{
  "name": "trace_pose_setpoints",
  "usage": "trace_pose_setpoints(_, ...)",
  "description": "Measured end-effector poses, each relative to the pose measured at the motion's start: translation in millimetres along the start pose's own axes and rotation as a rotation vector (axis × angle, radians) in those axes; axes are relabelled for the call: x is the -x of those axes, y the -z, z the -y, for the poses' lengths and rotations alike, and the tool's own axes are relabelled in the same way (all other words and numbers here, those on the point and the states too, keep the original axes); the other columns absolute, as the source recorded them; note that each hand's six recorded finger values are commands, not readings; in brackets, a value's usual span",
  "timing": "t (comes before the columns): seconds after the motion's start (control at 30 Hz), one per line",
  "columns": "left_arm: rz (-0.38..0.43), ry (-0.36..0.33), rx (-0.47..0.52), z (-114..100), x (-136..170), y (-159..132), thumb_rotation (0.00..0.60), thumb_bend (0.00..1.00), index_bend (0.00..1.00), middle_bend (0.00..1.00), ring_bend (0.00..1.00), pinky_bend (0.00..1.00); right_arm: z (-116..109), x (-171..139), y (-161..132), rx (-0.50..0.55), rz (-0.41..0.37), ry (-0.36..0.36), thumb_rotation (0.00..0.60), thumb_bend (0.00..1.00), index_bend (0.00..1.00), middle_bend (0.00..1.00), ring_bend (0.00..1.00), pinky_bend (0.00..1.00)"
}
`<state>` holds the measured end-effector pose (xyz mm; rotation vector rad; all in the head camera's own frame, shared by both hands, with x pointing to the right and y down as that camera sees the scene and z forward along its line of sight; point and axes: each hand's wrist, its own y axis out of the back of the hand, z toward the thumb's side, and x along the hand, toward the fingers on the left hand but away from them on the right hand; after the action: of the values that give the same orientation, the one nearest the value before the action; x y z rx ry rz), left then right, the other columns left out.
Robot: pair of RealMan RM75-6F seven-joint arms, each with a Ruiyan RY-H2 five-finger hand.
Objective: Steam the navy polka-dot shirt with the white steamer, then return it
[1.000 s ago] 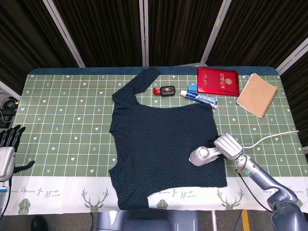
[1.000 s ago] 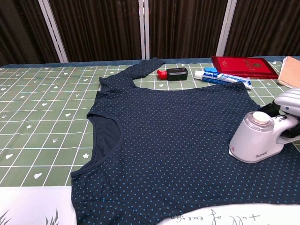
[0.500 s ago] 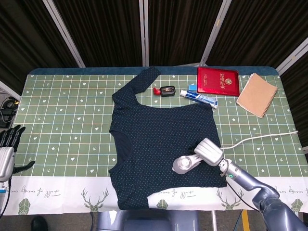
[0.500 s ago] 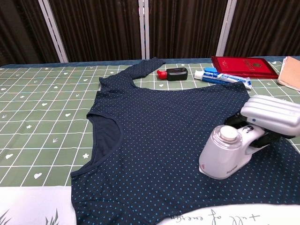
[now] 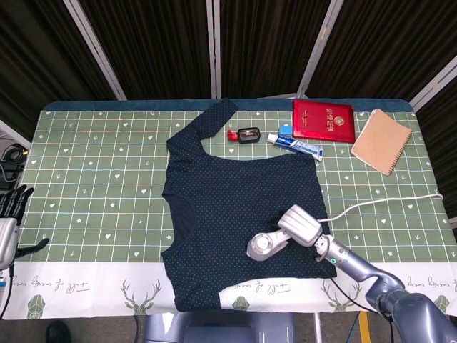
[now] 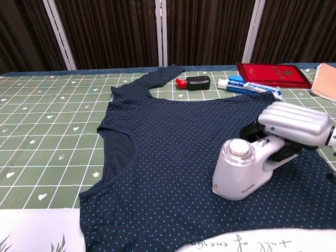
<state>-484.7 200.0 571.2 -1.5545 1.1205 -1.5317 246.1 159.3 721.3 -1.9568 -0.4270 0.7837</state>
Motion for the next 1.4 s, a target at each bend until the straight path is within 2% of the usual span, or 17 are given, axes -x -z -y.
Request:
trace_pose_setpoints(0.13,-0.001,-0.001,-0.002,0.2,-0.1,0.0,0.600,0.00,0.00,0.00,0.00,0.00,-23.5,-7.4,29.8,-0.005,0.082,0.052,0.600,0.81,0.70,0.70,0.68,0.94)
trace_pose_setpoints(0.27,0.000,0.002,-0.007,1.5,-0.1,-0.6,0.600,0.00,0.00,0.00,0.00,0.00,-47.9,-20.9,68.4,-0.020,0.197,0.099,0.600,0.81,0.70,0.70,0.68,0.94)
trace_pose_setpoints(0.4,0.001,0.003,-0.008,2.2,0.0,-1.5,0.600,0.00,0.00,0.00,0.00,0.00,-60.2,-33.6,98.6,-0.022,0.307,0.122,0.600,0.81,0.70,0.70,0.68,0.94)
trace_pose_setpoints(0.6,0.002,0.005,-0.011,3.5,0.2,-3.0,0.600,0.00,0.00,0.00,0.00,0.00,-66.6,-58.0,142.3,-0.038,0.485,0.113,0.600,0.81,0.70,0.70,0.68,0.94)
trace_pose_setpoints(0.87,-0.002,0.010,-0.014,5.7,-0.3,-3.0,0.600,0.00,0.00,0.00,0.00,0.00,-51.2,-90.5,187.7,-0.032,0.732,0.030,0.600,0.78,0.67,0.67,0.65,0.92)
trace_pose_setpoints(0.93,-0.003,0.011,-0.015,6.0,-0.7,-2.9,0.600,0.00,0.00,0.00,0.00,0.00,-47.0,-97.1,195.2,-0.033,0.782,0.011,0.600,0.70,0.61,0.63,0.61,0.88)
trace_pose_setpoints(1.1,-0.006,0.011,-0.014,6.0,-0.9,-2.3,0.600,0.00,0.00,0.00,0.00,0.00,-35.4,-108.4,206.4,-0.012,0.865,-0.039,0.600,0.16,0.27,0.36,0.33,0.64)
trace_pose_setpoints(1.17,-0.007,0.012,-0.014,6.3,-1.0,-1.9,0.600,0.00,0.00,0.00,0.00,0.00,-31.9,-110.7,209.0,-0.003,0.879,-0.063,0.600,0.04,0.15,0.26,0.20,0.51)
trace_pose_setpoints(1.27,-0.006,0.011,-0.013,6.2,-0.9,-2.5,0.600,0.00,0.00,0.00,0.00,0.00,-32.7,-112.9,212.0,-0.012,0.881,-0.086,0.600,0.00,0.05,0.12,0.03,0.34)
trace_pose_setpoints(1.33,-0.006,0.010,-0.011,5.7,-0.7,-2.6,0.600,0.00,0.00,0.00,0.00,0.00,-32.5,-112.1,211.4,-0.018,0.873,-0.097,0.600,0.00,0.01,0.04,0.00,0.27)
trace_pose_setpoints(1.4,-0.005,0.008,-0.009,4.9,-0.3,-2.7,0.600,0.00,0.00,0.00,0.00,0.00,-33.3,-112.6,211.1,-0.011,0.861,-0.111,0.600,0.00,0.00,0.00,0.00,0.15)
